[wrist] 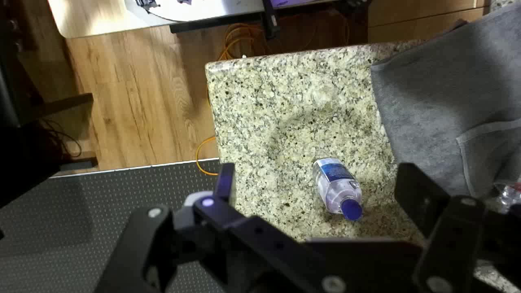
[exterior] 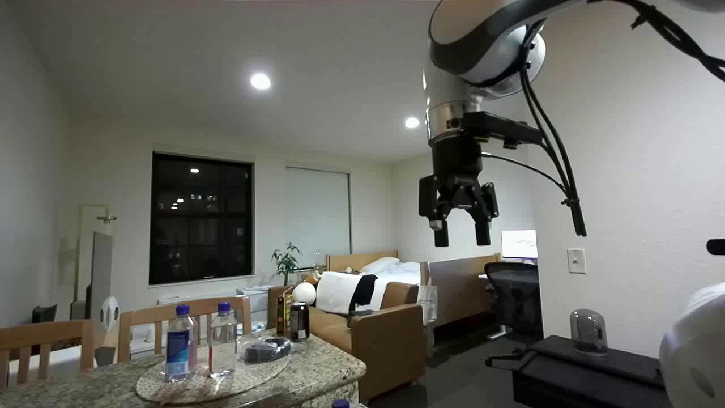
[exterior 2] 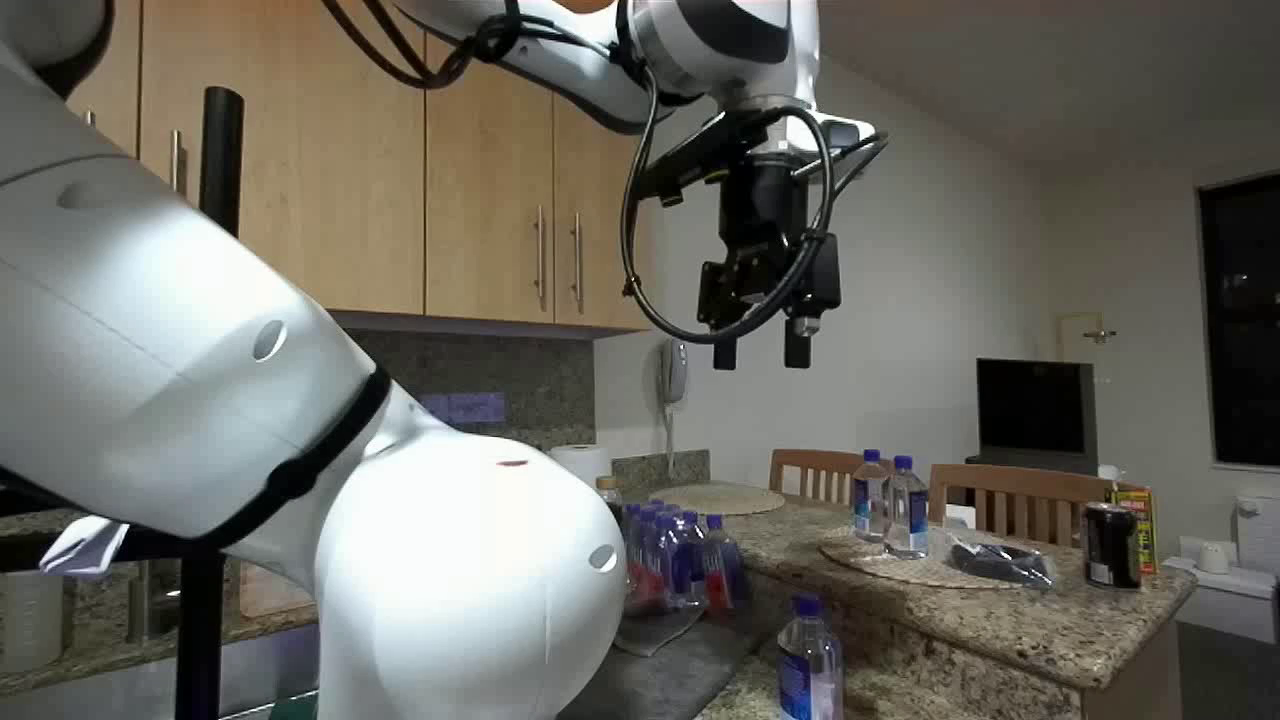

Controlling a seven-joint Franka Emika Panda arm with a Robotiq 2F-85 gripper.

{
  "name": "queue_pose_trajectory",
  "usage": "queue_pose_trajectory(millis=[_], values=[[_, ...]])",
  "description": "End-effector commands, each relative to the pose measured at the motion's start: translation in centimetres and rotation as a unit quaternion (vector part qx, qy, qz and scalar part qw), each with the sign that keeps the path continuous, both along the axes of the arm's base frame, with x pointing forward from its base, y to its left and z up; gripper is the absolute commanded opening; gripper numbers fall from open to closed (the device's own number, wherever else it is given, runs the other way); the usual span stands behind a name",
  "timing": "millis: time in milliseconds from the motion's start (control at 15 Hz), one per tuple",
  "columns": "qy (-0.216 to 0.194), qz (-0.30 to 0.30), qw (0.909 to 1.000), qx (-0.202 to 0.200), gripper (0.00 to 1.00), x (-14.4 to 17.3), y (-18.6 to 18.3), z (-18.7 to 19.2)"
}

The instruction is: Put the towel on the bottle to the right

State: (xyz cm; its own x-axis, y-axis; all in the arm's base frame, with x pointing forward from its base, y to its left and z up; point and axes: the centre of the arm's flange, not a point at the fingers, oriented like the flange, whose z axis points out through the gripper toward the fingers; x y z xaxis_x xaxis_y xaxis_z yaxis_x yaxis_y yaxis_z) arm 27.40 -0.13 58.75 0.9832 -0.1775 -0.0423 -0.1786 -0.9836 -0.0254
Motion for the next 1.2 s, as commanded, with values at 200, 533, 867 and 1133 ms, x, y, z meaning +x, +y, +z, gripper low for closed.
queue_pose_trajectory(millis=[200,533,867,1133], values=[[0.000,0.000,1.0000,0.000,1.00,0.0,0.0,0.0],[0.000,0.000,1.0000,0.000,1.00,0.0,0.0,0.0],[-0.006,0.017,0.9998,0.002,1.00,0.6,1.8,-0.1],[-0.019,0.049,0.9986,0.003,1.00,1.3,7.4,-0.6]])
